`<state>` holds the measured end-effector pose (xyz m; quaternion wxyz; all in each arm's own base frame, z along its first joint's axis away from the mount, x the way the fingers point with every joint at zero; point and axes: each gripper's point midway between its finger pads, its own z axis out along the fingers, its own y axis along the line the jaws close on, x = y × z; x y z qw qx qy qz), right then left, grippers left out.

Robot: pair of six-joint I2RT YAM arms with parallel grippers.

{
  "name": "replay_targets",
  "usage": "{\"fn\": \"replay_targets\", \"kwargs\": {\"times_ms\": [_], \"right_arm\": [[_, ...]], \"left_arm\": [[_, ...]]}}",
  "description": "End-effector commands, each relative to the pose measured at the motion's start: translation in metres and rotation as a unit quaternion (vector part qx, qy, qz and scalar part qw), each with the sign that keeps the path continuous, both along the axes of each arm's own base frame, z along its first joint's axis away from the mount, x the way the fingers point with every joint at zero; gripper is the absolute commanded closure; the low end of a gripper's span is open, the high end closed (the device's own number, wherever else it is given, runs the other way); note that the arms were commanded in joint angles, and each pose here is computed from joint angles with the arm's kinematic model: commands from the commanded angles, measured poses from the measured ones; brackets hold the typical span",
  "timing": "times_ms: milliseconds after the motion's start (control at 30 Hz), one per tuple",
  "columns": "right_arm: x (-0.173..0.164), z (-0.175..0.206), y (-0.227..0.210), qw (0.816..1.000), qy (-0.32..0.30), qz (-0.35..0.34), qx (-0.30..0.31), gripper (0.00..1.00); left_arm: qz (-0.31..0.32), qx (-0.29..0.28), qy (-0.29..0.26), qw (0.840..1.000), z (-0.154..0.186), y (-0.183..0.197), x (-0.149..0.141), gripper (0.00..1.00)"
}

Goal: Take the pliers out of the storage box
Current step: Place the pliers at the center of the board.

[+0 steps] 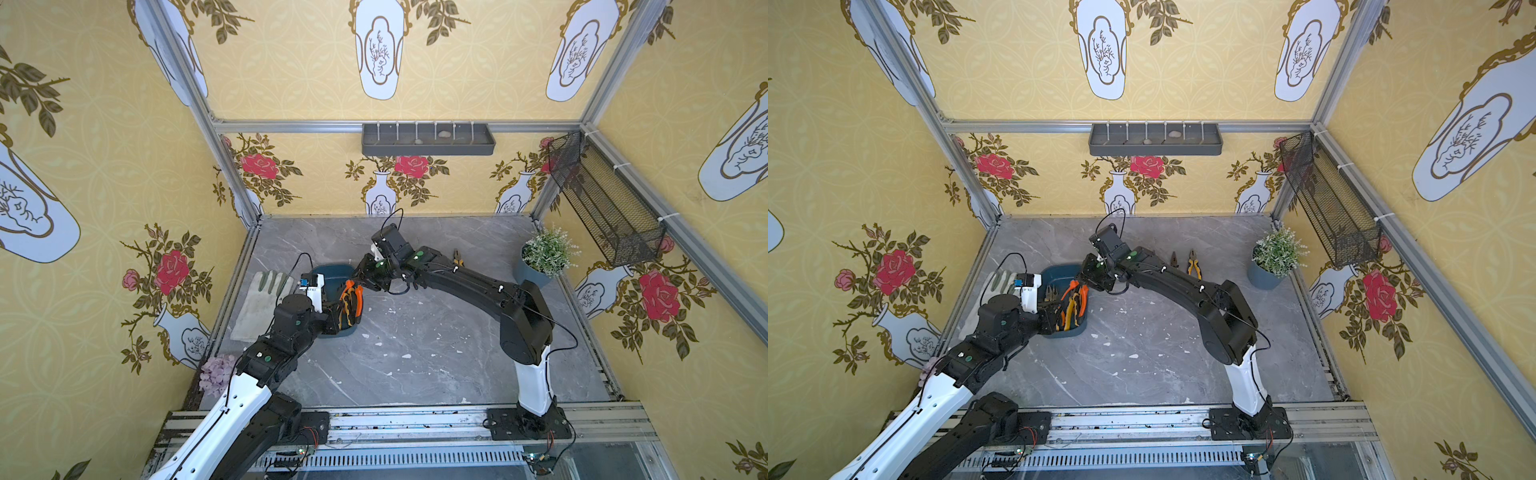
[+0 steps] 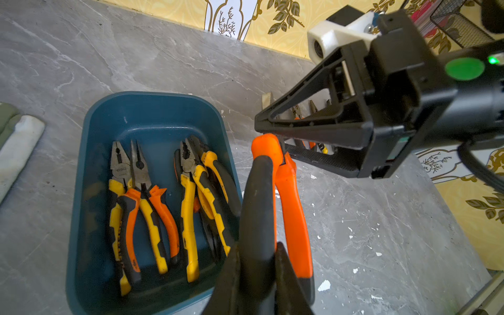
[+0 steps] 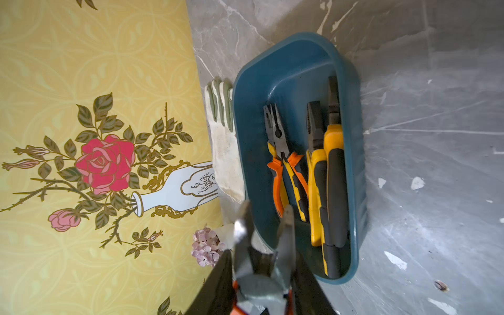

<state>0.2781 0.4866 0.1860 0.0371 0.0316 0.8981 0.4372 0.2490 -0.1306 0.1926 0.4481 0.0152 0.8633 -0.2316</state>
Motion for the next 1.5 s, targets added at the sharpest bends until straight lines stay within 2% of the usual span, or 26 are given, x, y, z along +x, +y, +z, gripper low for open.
{"fn": "replay_targets", "kwargs": {"times_ms": [0, 400, 500, 533, 633, 867, 900, 933, 1067, 1100, 1133, 1167, 1300, 1467], "right_arm": [[-0.032, 0.021, 0.019, 0.995, 0.047, 0.062, 0.064, 0.62], [-0.035, 0.018, 0.019, 0.995, 0.056, 0.056, 0.058, 0.68], [-0.034, 0.016, 0.018, 0.995, 0.055, 0.054, 0.056, 0.73], [-0.033, 0.016, 0.019, 0.995, 0.055, 0.054, 0.057, 0.83], [-0.031, 0.016, 0.019, 0.996, 0.05, 0.056, 0.057, 0.98], [-0.023, 0.022, 0.017, 0.997, 0.007, 0.069, 0.036, 1.0], [-0.022, 0.022, 0.017, 0.997, 0.001, 0.071, 0.03, 1.0], [-0.021, 0.021, 0.017, 0.997, -0.006, 0.075, 0.025, 1.0], [-0.014, 0.02, 0.016, 0.996, -0.03, 0.084, -0.001, 1.0], [-0.012, 0.018, 0.015, 0.996, -0.036, 0.085, -0.008, 1.0], [-0.01, 0.016, 0.013, 0.995, -0.042, 0.084, -0.019, 1.0], [-0.007, 0.015, 0.01, 0.995, -0.05, 0.082, -0.03, 1.0], [0.009, 0.009, -0.007, 0.992, -0.079, 0.065, -0.075, 1.0], [0.045, -0.005, -0.046, 0.979, -0.116, 0.043, -0.161, 1.0]], "left_arm": [[0.002, -0.014, -0.038, 0.999, 0.017, -0.003, 0.009, 1.0], [0.001, -0.016, -0.039, 0.999, 0.017, -0.004, 0.009, 1.0], [-0.002, -0.019, -0.037, 0.999, 0.016, -0.006, 0.008, 1.0], [-0.003, -0.021, -0.036, 0.999, 0.015, -0.006, 0.008, 1.0], [-0.006, -0.026, -0.036, 0.999, 0.014, -0.008, 0.006, 1.0], [-0.009, -0.029, -0.036, 0.999, 0.014, -0.01, 0.006, 0.99], [-0.009, -0.029, -0.036, 0.999, 0.015, -0.01, 0.006, 0.88], [-0.009, -0.03, -0.036, 0.999, 0.015, -0.01, 0.006, 0.72], [-0.001, -0.029, -0.033, 0.999, 0.015, -0.009, 0.009, 0.2], [-0.001, -0.029, -0.032, 0.999, 0.015, -0.009, 0.009, 0.1], [0.001, -0.029, -0.03, 0.999, 0.015, -0.009, 0.01, 0.04], [0.001, -0.03, -0.029, 0.999, 0.016, -0.009, 0.01, 0.01], [-0.005, -0.037, -0.031, 0.999, 0.024, -0.012, 0.01, 0.01], [-0.007, -0.038, -0.037, 0.999, 0.03, -0.011, 0.008, 0.01]]}}
